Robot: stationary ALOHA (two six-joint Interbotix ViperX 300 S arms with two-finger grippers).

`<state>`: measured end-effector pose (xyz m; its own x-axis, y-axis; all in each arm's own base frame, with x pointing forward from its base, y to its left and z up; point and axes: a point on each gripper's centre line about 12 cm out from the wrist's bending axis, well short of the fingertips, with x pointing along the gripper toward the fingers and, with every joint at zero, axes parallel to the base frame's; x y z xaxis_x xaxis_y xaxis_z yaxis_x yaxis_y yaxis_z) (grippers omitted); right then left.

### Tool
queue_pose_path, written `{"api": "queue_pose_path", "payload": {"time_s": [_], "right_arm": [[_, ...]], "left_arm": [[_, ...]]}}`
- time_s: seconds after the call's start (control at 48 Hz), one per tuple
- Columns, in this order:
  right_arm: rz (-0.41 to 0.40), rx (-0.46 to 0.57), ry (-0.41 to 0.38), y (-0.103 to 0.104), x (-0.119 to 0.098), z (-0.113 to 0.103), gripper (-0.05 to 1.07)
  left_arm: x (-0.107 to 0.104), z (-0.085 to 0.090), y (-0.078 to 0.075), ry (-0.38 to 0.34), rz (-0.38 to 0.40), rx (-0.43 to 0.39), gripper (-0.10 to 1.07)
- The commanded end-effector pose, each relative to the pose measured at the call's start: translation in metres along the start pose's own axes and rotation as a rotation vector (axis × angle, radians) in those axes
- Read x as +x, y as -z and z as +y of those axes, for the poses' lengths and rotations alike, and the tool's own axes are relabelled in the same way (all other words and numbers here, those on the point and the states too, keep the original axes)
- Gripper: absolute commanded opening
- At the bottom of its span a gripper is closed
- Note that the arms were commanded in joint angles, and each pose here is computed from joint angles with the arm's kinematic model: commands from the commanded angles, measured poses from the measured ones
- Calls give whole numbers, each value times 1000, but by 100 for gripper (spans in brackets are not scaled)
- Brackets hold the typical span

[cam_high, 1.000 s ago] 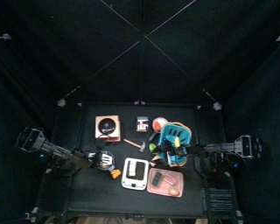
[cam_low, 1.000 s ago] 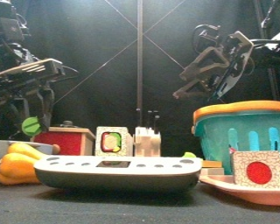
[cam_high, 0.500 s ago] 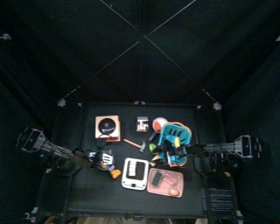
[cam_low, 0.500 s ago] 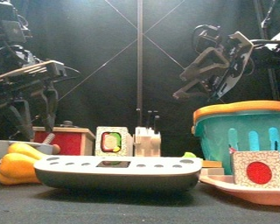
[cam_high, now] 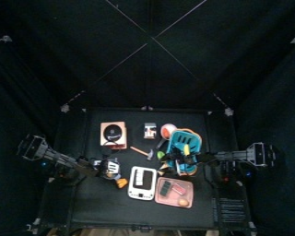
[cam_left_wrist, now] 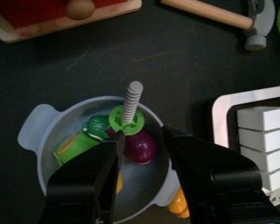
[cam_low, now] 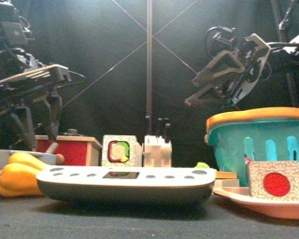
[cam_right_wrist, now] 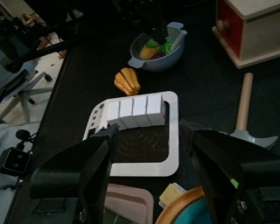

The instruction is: Place green screw in bowl

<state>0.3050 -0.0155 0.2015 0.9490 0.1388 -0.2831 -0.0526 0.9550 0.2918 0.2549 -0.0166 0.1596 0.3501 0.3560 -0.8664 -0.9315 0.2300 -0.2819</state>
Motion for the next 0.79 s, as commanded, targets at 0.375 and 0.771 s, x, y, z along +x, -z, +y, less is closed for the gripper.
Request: {"api": "queue_pose_path", "payload": {"time_s": [0.375,0.771], "right_arm": [[-23,-3,-3,-7,0,1,91],[-24,-20,-11,-9,1,3,91]], "left_arm": [[-7,-3,-2,31,-1,0,79],[-27,-4,-12,46,-18,-45,79]]}}
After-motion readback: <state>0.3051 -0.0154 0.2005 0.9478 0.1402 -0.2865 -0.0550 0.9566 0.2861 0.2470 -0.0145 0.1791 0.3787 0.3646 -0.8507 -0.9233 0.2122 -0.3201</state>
